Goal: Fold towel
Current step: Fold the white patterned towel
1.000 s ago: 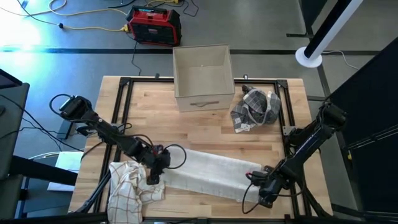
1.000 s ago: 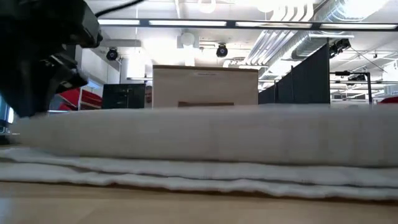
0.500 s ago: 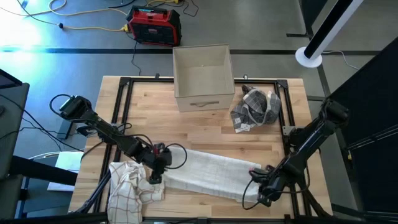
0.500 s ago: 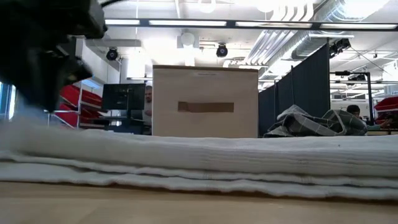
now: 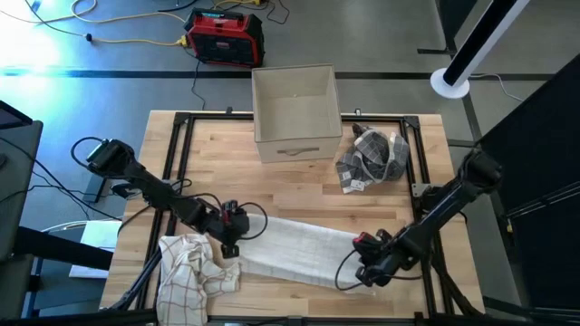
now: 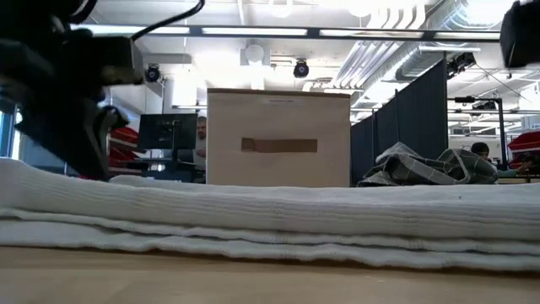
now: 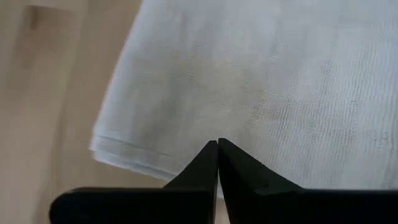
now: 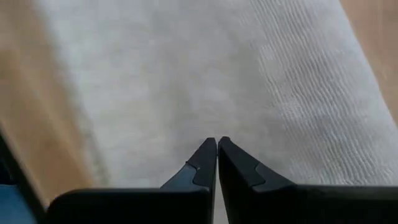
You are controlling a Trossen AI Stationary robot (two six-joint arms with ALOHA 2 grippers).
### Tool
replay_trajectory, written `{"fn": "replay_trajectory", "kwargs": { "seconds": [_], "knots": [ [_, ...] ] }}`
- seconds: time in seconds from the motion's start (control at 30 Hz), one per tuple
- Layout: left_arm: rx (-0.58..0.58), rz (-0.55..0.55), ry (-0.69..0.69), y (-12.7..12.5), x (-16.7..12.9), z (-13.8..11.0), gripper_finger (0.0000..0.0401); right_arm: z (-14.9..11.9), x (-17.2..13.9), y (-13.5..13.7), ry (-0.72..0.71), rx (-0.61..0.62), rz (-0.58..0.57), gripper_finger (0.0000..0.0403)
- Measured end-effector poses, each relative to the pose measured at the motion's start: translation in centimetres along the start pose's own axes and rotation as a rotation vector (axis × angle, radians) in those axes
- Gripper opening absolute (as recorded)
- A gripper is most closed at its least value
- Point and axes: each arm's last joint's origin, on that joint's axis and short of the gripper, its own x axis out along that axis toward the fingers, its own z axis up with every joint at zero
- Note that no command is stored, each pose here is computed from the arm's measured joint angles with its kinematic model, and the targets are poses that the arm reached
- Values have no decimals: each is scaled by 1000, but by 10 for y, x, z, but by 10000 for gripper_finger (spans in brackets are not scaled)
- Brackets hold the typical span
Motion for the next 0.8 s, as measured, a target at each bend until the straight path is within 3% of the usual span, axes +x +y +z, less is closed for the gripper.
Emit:
{"fn": "replay_trajectory", "kwargs": {
  "seconds": [0.3, 0.6, 0.8],
  "knots": [
    [-34, 2, 3, 2, 2, -5, 1, 27, 5, -36, 113, 192, -293, 0],
    [-50, 110, -65, 5, 2, -3, 0, 75, 10, -63, 139, 133, -337, 0],
    [21, 178, -78, 8, 2, -4, 0, 98, 10, -84, 156, 114, -380, 0]
  ]
}}
